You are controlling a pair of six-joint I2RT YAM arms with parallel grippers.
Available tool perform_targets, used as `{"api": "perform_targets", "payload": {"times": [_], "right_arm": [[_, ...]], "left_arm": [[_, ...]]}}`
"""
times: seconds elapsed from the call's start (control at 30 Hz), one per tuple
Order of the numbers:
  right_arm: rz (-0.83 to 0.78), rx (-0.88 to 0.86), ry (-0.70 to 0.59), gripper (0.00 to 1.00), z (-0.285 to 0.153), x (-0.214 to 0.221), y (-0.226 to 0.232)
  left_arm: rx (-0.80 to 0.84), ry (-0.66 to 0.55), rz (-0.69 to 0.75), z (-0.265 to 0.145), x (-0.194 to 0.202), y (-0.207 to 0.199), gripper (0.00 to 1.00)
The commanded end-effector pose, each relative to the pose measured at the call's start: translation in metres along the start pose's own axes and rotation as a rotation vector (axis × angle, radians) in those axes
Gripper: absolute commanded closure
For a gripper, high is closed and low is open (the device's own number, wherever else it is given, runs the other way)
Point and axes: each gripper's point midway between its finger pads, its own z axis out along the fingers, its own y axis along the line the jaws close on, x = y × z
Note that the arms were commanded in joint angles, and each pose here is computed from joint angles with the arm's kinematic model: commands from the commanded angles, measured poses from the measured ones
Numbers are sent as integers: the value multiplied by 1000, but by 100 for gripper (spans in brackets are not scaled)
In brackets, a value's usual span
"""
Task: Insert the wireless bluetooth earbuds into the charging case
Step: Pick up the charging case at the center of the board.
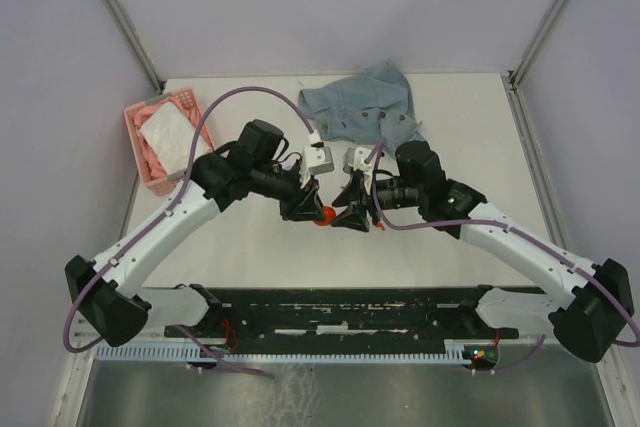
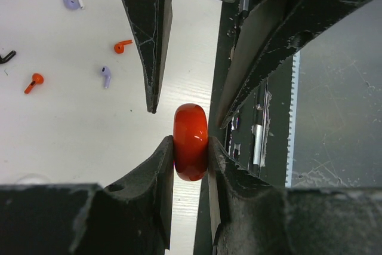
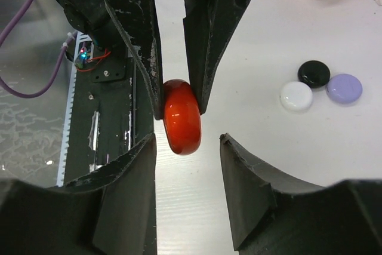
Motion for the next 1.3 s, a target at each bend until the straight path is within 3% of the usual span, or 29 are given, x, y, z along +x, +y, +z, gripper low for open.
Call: {"api": "perform_targets", "payload": {"times": [0.0,0.5,0.63,0.73,0.83,1.03,1.27], "right_arm": [[-33,-68,-73,46,1,-27,7],[-13,-120,-91,57,3,-30,13],[-6,-122,-87,63,4,-28,13],[-1,-123,-83,75,5,-27,12],[8,-106,-80,97,5,-26,9],[31,-37,-93,98,-3,-24,-1],[63,79,-169,98,-17,-27,-15]], "left_arm": [[42,-64,99,-9,-18,-13,97],[40,-43,77,-3,-13,-8,97],[42,-47,83,-4,-14,-10,97],[43,-44,80,-3,-12,-10,96],[44,-46,79,-4,-12,-10,88],[-50,-118,86,-9,-24,-2,54],[-206,-351,54,-25,-52,8,46]]}}
